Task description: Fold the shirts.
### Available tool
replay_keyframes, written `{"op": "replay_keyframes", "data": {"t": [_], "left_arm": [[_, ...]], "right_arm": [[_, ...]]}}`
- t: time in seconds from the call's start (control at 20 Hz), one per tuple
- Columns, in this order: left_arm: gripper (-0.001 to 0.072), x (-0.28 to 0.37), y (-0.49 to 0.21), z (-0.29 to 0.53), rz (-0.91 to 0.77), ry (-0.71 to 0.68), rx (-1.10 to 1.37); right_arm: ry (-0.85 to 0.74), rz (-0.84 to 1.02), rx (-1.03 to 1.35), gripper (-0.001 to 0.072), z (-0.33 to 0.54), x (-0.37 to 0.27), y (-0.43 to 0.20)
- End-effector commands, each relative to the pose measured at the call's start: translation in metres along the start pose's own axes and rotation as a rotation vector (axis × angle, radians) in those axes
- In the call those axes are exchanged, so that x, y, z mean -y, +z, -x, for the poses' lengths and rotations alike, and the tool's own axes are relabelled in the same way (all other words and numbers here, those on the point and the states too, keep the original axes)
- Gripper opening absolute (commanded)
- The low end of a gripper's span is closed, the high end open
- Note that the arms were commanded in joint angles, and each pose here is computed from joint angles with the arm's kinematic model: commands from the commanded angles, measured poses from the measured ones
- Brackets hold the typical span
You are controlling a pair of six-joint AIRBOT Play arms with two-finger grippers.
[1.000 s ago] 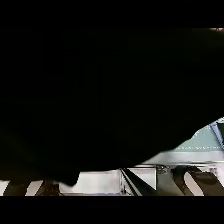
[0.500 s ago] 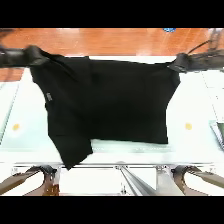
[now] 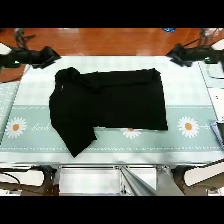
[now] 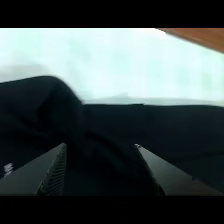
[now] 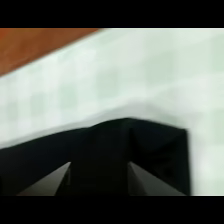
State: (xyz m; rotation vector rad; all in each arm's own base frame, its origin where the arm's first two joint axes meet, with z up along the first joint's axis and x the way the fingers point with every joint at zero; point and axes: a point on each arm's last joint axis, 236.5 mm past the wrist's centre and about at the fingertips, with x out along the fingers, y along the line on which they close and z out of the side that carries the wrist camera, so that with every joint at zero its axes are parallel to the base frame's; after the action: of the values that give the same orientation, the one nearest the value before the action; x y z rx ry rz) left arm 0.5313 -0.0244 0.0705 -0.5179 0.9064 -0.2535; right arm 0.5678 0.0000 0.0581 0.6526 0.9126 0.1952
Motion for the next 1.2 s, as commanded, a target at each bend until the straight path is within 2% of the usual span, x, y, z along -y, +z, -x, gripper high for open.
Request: {"op": "replay_keyframes", "data": {"t": [0.0,0.1,0.2,0.3,0.35,0.45,0.65,1.15], "left_arm": [[0.0505,-0.058,-0.024,0.058,0.1,0.104,-0.199],[0.0505,-0.087,-0.068,0.086,0.208,0.114,-0.349],[0.0504,-0.101,-0.127,0.101,0.283,0.098,-0.478],[0.0505,-0.115,-0.186,0.102,0.384,0.108,-0.511],[0.0505,-0.122,-0.208,0.1,0.437,0.118,-0.502],[0.0505,-0.119,-0.246,0.095,0.511,0.066,-0.499],[0.0505,-0.127,-0.294,0.084,0.626,0.074,-0.527],[0.0504,-0.103,-0.29,0.031,0.536,0.075,-0.473]], "right_arm": [[-0.114,0.026,-0.044,0.0413,0.066,0.049,0.008],[-0.281,0.026,-0.122,0.0413,0.104,0.095,-0.017],[-0.448,-0.049,-0.127,0.0407,0.128,0.14,-0.052],[-0.558,-0.122,-0.096,0.0407,0.133,0.172,-0.101],[-0.556,-0.162,-0.087,0.0408,0.128,0.177,-0.129],[-0.445,-0.228,-0.098,0.0409,0.108,0.163,-0.177],[-0.194,-0.237,-0.121,0.0409,0.088,0.11,-0.223],[-0.165,-0.209,-0.142,0.0408,0.1,0.093,-0.235]]}}
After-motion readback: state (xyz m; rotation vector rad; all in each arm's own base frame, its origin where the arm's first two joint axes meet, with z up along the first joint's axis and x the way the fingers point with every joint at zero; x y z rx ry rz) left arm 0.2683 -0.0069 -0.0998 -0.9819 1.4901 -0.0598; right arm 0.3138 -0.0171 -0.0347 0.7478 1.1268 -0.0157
